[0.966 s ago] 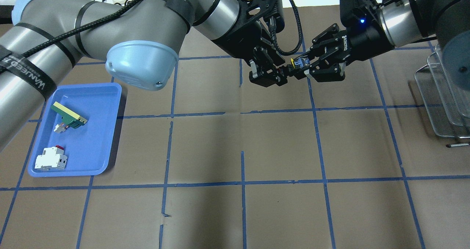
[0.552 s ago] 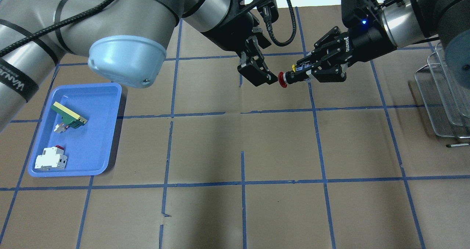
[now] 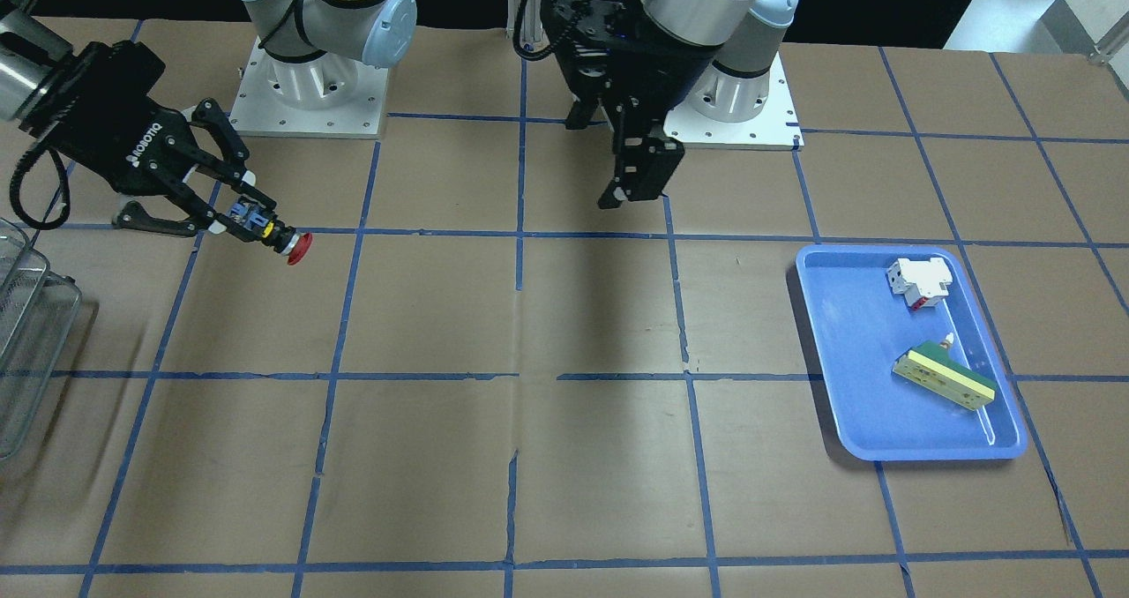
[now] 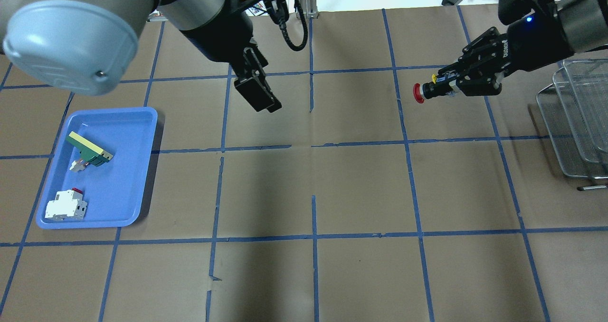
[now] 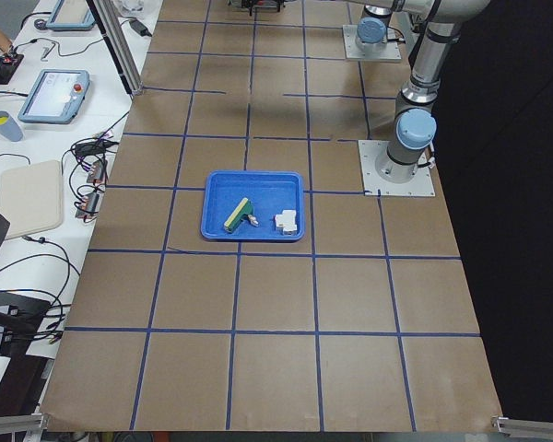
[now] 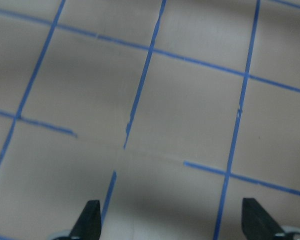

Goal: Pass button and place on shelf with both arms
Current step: 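Move the right gripper over the wire mesh basket and lower the button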

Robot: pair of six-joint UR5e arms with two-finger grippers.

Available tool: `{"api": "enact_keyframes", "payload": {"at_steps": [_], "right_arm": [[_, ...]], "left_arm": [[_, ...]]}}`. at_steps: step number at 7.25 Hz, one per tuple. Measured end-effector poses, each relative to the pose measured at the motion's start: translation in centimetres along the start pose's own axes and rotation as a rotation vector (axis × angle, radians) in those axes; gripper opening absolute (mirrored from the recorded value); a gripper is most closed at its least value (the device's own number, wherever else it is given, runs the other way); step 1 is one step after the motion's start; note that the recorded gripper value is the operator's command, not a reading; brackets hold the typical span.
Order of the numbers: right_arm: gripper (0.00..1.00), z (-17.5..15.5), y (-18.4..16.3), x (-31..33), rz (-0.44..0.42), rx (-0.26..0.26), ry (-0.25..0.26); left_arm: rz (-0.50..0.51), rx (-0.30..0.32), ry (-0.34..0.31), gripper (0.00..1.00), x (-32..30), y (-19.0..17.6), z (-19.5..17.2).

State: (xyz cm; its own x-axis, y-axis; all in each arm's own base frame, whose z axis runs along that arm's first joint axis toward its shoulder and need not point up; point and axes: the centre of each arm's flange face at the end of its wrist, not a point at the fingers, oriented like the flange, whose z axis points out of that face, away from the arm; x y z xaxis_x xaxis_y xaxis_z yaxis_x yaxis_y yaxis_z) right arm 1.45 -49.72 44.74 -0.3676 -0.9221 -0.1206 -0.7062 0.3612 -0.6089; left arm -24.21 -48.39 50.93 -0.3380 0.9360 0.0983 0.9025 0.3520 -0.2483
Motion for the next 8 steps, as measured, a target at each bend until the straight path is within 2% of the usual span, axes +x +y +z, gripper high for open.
{"api": "enact_keyframes", "payload": {"at_steps": [1, 2, 4, 5, 7, 8], "right_arm": [[0.00, -2.3, 0.4, 0.8, -0.001, -0.060, 0.048], [0.00, -5.2, 2.3, 2.2, 0.034, -0.109, 0.107], [0.00, -10.9, 9.9, 5.4, 0.184, -0.149, 0.208], [0.00, -12.9, 13.6, 6.9, 0.232, -0.203, 0.256], [0.00, -15.2, 17.8, 9.0, 0.251, -0.380, 0.343], [0.00, -15.4, 19.2, 10.0, 0.257, -0.448, 0.355]], "left_arm": [[-0.110, -0.071, -0.014, 1.00, -1.3, 2.5, -0.3], [-0.267, -0.128, -0.036, 1.00, -2.5, 4.6, -0.5], [-0.609, -0.195, -0.095, 1.00, -3.5, 6.9, -0.6], [-0.755, -0.220, -0.141, 1.00, -3.8, 7.6, -0.9], [-0.999, -0.243, -0.199, 1.00, -3.8, 8.4, -1.3], [-1.071, -0.240, -0.210, 1.00, -3.7, 8.5, -1.4]]}}
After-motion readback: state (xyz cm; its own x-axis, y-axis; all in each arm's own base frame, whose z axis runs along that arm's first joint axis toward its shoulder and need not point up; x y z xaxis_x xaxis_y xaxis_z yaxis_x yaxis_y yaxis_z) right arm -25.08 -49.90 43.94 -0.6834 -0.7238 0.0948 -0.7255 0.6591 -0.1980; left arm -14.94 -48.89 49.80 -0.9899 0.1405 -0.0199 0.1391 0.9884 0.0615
